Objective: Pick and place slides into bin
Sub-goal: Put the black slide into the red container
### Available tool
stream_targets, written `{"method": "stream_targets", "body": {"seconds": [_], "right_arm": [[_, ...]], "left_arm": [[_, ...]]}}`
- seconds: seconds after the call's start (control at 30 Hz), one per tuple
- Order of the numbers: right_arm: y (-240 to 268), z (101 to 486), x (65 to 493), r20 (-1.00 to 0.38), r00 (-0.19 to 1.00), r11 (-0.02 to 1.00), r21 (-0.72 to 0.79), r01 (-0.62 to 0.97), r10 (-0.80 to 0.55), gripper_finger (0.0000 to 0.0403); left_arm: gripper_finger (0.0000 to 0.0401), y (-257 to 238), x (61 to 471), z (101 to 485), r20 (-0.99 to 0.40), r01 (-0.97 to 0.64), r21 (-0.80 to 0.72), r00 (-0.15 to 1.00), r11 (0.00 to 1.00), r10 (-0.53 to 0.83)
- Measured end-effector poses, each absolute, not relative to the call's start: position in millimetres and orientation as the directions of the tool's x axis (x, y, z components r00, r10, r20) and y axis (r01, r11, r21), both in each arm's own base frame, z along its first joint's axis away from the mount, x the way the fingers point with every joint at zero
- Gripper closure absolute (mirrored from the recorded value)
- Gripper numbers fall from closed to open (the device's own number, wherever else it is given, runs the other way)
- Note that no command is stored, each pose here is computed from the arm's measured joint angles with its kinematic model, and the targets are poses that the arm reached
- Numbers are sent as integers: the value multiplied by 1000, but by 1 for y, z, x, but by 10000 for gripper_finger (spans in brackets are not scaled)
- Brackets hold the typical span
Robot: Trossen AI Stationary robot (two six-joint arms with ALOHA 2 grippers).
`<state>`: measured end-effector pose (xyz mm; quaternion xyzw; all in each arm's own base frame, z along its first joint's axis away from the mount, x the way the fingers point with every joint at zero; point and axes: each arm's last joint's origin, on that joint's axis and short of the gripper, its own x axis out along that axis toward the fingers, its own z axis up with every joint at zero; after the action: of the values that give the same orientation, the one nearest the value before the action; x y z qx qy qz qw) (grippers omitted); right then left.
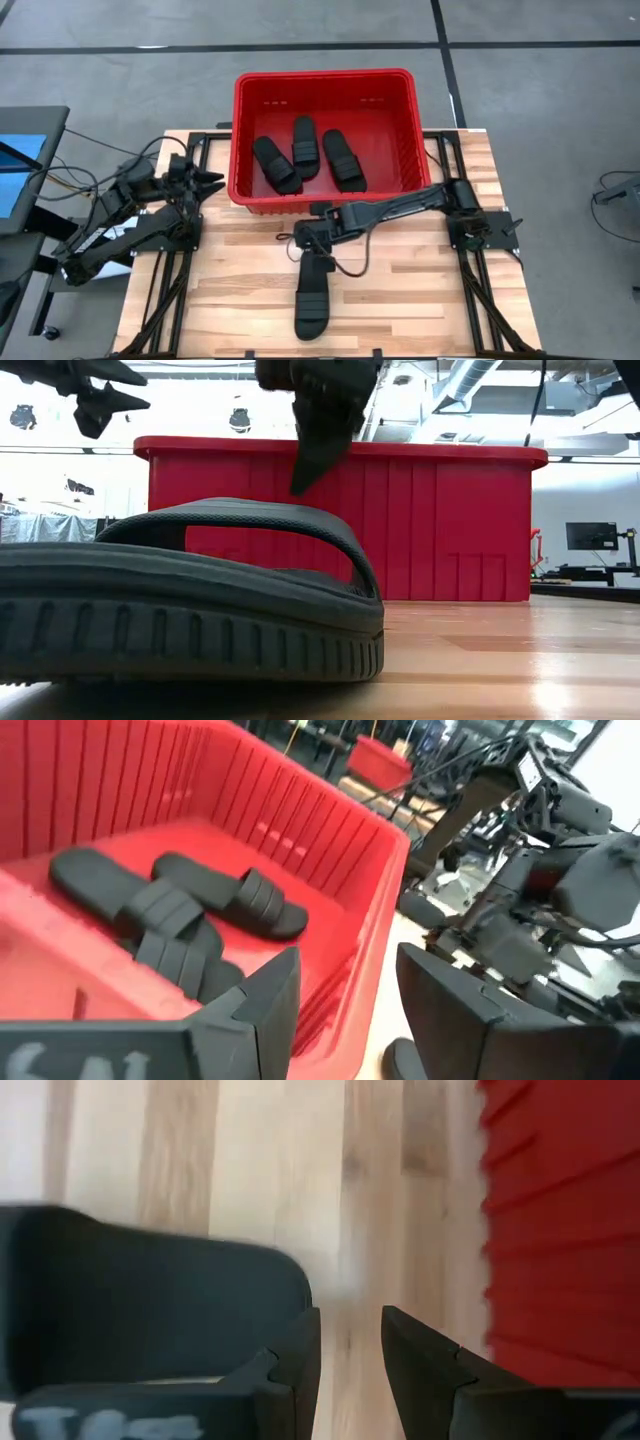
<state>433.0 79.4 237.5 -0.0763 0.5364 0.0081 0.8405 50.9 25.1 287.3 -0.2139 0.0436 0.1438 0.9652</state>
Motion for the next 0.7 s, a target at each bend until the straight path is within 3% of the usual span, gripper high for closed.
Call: {"method": "stream_targets", "body": {"seconds": [0.17,0.7], "right_arm": [[71,226,438,-925,378,995,1,-97,38,303],[72,196,449,-925,314,973,176,-150,215,303]], "left_arm": [[244,25,50,283,-185,-311,-412,949,857,255],[244,25,50,282,-196,-323,-409,944,853,264]]}}
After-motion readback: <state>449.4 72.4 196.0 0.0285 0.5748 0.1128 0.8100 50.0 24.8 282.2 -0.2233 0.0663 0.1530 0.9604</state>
